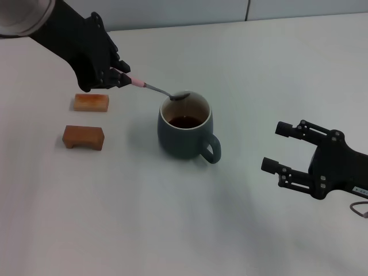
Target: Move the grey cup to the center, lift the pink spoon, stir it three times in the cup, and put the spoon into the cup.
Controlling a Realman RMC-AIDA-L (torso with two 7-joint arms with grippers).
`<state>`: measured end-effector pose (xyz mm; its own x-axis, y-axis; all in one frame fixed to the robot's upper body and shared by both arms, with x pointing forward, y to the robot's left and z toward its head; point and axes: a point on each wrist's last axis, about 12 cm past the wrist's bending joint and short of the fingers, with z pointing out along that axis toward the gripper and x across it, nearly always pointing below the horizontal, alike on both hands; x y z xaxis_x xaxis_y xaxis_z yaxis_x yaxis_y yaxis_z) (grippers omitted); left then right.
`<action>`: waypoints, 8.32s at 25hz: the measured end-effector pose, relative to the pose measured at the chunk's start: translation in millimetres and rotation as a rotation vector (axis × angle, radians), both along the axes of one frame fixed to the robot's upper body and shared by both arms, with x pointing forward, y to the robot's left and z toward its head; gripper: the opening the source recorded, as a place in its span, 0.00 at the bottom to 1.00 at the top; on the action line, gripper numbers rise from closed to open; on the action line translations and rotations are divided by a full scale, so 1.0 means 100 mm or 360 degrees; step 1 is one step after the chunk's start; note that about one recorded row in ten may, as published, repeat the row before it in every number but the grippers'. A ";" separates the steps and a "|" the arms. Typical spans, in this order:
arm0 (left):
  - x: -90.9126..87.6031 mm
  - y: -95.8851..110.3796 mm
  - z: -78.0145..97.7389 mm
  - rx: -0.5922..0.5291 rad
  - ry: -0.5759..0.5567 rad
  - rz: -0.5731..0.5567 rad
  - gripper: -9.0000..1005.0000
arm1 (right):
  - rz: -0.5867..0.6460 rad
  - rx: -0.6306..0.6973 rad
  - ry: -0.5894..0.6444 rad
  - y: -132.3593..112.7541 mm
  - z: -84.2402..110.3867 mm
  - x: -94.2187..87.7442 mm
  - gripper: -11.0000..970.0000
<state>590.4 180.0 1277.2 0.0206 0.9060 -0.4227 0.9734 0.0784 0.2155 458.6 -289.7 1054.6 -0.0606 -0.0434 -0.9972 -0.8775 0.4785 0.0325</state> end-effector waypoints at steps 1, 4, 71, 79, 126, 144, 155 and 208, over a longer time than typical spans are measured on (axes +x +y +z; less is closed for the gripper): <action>0.00 -0.02 -0.01 0.0014 -0.0002 -0.0006 0.14 | 0.0000 0.0000 0.0000 0.00 0.00 0.00 0.78; 0.02 -0.04 -0.03 0.0040 -0.0004 -0.0010 0.14 | 0.0000 0.0000 0.0001 0.00 0.00 0.00 0.78; 0.07 -0.58 -0.22 0.0394 -0.0061 -0.0170 0.14 | 0.0006 -0.0001 0.0003 0.02 -0.02 0.00 0.78; 0.09 -0.65 -0.20 0.0368 -0.0092 -0.0187 0.14 | 0.0005 -0.0001 0.0003 0.02 -0.02 0.00 0.78; -0.03 -0.57 -0.25 0.0365 -0.0069 -0.0211 0.14 | 0.0063 -0.0021 0.0002 0.07 -0.01 0.06 0.78; -0.02 -0.70 -0.23 0.0365 -0.0113 -0.0241 0.14 | 0.0070 -0.0020 0.0008 0.08 -0.01 0.07 0.78; -0.02 -0.72 -0.21 0.0323 -0.0122 -0.0235 0.26 | 0.0073 -0.0021 0.0008 0.08 -0.01 0.06 0.78; -0.53 1.44 -1.64 -0.1184 0.0071 0.0357 0.85 | -0.0034 -0.0022 0.0127 -0.18 0.14 0.06 0.78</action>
